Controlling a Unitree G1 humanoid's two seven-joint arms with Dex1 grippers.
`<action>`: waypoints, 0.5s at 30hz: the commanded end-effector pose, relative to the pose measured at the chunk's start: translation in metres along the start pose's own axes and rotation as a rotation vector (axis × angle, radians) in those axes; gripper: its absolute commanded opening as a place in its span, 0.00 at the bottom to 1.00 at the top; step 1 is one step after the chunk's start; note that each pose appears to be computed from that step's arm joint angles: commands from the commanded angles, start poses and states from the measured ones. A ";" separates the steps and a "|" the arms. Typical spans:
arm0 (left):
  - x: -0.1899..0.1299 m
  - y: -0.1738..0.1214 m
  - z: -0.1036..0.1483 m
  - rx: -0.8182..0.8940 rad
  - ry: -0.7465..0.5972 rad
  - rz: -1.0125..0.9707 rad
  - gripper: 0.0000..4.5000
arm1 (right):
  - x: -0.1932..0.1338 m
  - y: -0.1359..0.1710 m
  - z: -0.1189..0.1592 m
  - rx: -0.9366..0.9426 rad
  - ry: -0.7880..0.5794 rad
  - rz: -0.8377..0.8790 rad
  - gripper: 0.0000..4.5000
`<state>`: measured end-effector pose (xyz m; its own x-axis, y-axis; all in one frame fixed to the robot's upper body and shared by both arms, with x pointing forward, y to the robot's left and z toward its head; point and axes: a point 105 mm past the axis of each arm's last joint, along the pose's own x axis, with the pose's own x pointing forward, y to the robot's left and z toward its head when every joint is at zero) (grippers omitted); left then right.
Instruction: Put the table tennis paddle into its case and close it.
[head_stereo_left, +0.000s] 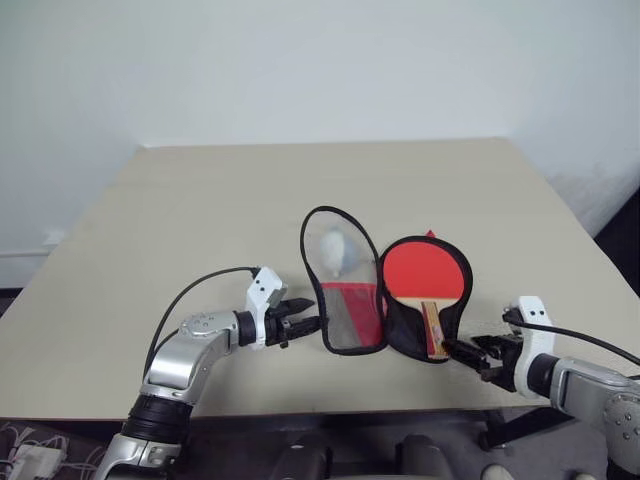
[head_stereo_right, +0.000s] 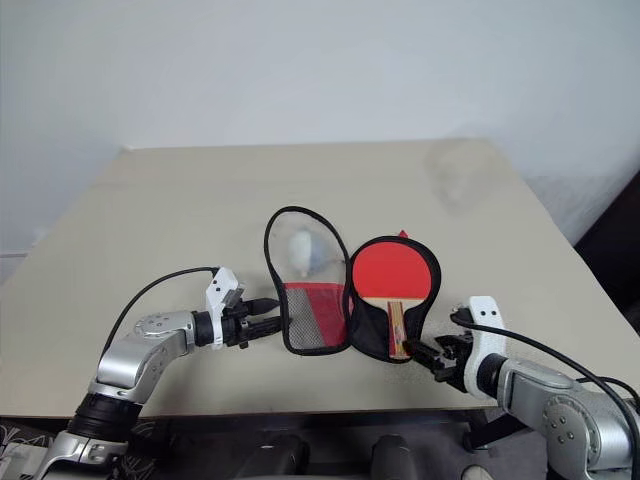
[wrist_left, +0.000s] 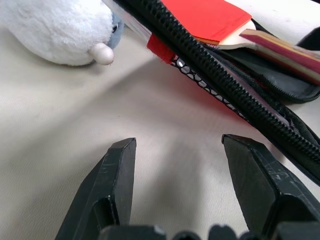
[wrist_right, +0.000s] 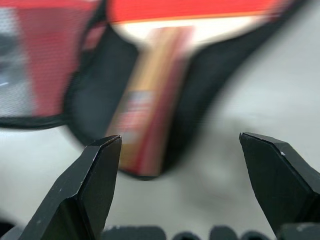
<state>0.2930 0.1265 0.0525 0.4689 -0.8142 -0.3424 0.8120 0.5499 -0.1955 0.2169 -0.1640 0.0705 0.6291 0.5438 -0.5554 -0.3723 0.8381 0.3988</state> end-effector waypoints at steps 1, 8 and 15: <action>-0.005 0.004 0.014 0.044 -0.024 0.005 0.64 | -0.001 0.014 0.005 -0.045 -0.029 0.041 0.91; -0.003 0.003 0.016 0.048 -0.022 0.000 0.64 | 0.005 0.003 0.006 -0.056 -0.034 -0.008 0.91; -0.002 0.004 0.015 0.048 -0.019 0.000 0.64 | -0.015 0.002 0.007 -0.090 -0.021 0.046 0.91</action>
<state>0.2949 0.1293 0.0544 0.4669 -0.8125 -0.3490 0.8147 0.5487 -0.1876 0.2126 -0.1726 0.0747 0.6219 0.5496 -0.5578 -0.4169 0.8354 0.3582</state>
